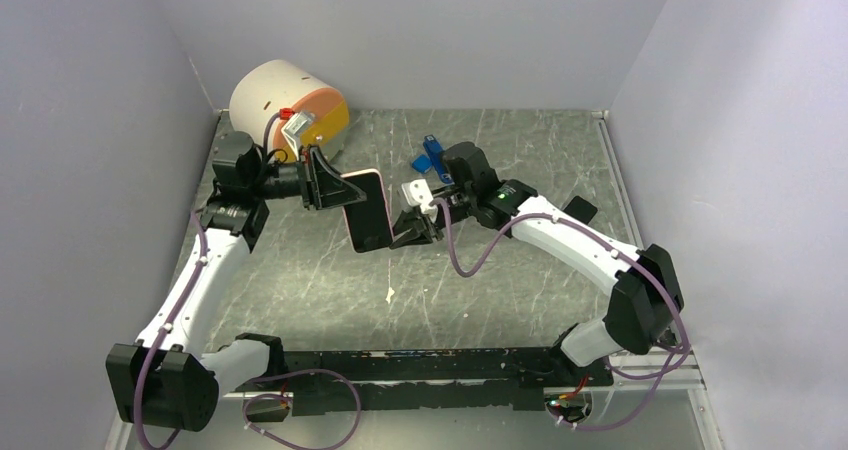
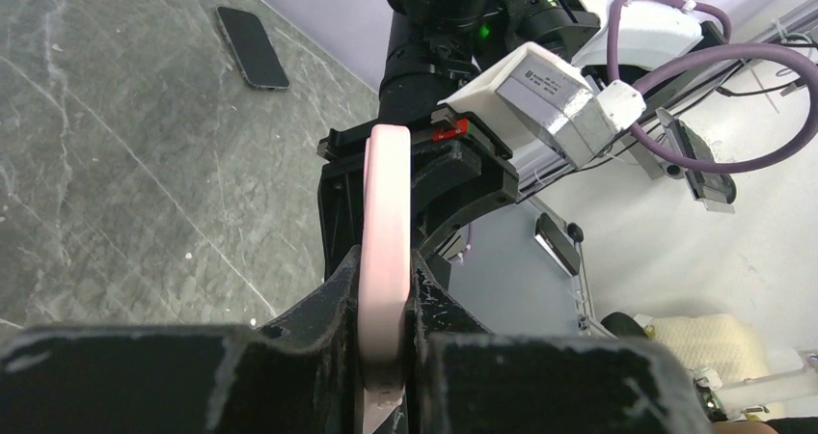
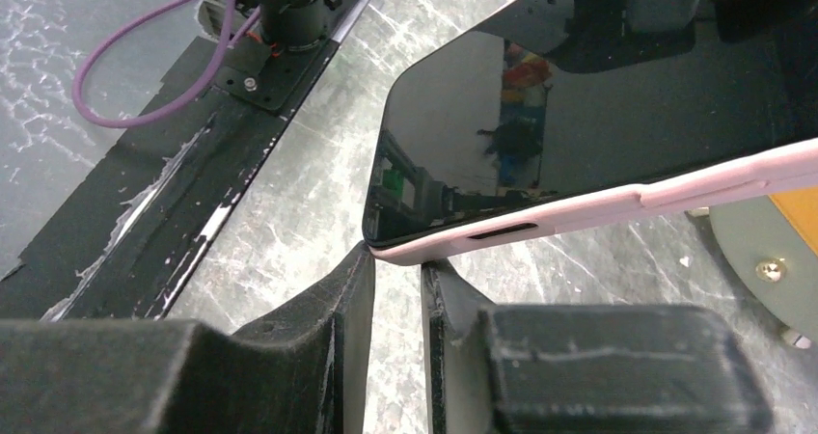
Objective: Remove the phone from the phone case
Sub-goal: Remove the phone case from the phone.
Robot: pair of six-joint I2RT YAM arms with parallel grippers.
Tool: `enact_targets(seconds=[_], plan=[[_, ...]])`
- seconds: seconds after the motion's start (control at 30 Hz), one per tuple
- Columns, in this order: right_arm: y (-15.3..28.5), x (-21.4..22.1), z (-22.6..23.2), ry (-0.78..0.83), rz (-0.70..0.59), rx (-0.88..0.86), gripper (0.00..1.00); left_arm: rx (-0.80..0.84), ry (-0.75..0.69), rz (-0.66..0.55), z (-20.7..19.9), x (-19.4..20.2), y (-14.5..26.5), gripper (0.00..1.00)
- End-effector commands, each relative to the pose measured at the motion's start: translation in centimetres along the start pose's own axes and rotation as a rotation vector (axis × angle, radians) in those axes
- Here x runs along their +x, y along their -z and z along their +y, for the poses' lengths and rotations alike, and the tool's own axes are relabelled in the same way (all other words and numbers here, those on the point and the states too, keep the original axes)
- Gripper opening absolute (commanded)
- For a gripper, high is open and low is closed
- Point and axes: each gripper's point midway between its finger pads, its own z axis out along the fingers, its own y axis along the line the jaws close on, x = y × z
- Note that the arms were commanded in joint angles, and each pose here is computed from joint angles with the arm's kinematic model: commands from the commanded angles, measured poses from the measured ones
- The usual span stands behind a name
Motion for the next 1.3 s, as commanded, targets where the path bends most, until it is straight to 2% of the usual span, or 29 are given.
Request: enact_targets(seconds=[0.0,0.33,0.67,0.83,1.1,1.27], plan=[[0.4,-1.1,-5.3,0.180,0.009,0.193,0.00,0.136,0.029,0.087,-4.3,1.0,-0.2,0.02],[0.9,-0.7,-5.9,0.083,-0.033,0.297,0.00,0.115,0.048,0.070,-3.6,1.2,-0.4,0.02],[1.4,-2.3,-3.9,-0.088,-0.184,0.279,0.25,0.014,0.081,0.001,-0.7,1.6,-0.8,0.03],[1.7,-3.5,-3.5,-0.152,-0.251,0.286,0.31,-0.019,0.093,-0.033,0.4,1.8,-1.0,0.02],[2.5,-4.4,-4.7,-0.282,-0.326,0.347,0.33,0.004,0.137,-0.076,1.0,2.0,-1.2,0.03],[2.2,-4.9,-4.3,-0.343,-0.378,0.301,0.33,-0.045,0.165,-0.126,2.5,1.6,-1.4,0.03]])
